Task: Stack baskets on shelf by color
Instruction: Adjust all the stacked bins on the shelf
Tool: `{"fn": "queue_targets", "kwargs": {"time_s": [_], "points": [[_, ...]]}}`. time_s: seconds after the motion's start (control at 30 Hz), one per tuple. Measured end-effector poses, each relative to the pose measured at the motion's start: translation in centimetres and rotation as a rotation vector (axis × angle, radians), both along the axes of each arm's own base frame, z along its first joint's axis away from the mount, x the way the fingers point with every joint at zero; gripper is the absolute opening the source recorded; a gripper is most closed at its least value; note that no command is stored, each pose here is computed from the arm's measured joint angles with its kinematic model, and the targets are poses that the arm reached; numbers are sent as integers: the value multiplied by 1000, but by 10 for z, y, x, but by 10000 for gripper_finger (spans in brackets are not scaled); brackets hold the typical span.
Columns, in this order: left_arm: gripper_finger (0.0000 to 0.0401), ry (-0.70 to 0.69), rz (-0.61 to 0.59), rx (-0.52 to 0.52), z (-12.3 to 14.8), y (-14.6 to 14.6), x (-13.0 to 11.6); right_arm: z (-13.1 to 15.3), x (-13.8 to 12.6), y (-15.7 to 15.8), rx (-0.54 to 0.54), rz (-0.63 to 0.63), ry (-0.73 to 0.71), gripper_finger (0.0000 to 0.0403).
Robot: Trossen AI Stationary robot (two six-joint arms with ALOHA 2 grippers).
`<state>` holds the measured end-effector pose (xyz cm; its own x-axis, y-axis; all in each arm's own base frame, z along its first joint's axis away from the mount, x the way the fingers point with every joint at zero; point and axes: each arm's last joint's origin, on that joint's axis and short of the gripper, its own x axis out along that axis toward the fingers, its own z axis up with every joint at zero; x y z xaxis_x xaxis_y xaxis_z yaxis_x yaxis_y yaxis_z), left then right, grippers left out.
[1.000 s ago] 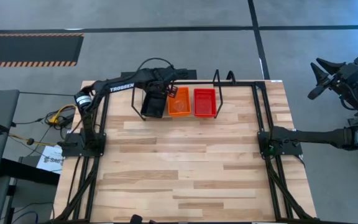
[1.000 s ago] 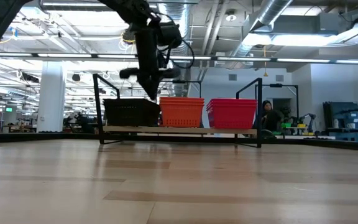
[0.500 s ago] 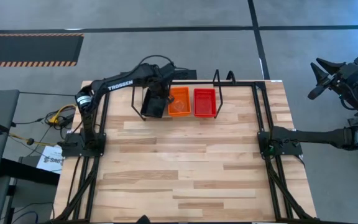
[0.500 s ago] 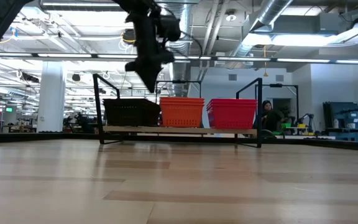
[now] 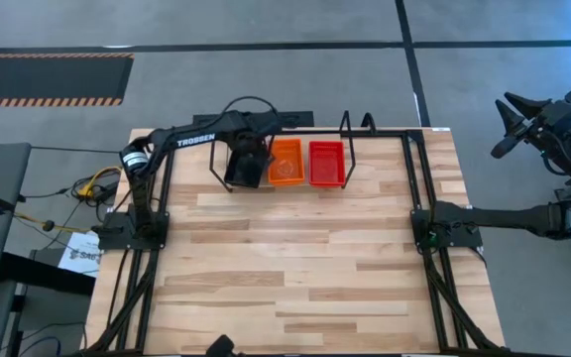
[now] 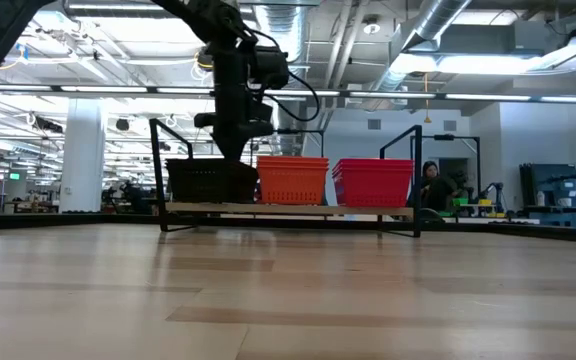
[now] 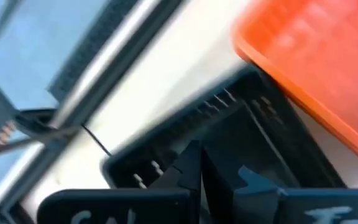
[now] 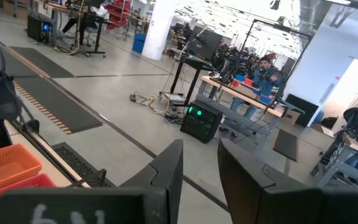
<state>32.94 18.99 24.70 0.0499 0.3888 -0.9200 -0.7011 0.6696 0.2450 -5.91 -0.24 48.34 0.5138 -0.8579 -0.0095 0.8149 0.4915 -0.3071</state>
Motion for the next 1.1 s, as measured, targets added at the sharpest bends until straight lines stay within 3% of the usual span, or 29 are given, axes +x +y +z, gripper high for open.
{"fn": "queue_targets", "kwargs": {"time_s": [0.37,0.6,0.97,1.1], "points": [[0,-55,84,123,3,27,-6,0,0,0,0,0,1,120],[0,-151,23,-59,3,23,-5,0,0,0,1,-1,0,120],[0,-124,-35,-36,23,26,-6,0,0,0,10,-2,-17,120],[0,-137,-116,-129,42,21,-7,0,0,0,26,-4,-44,120]]}}
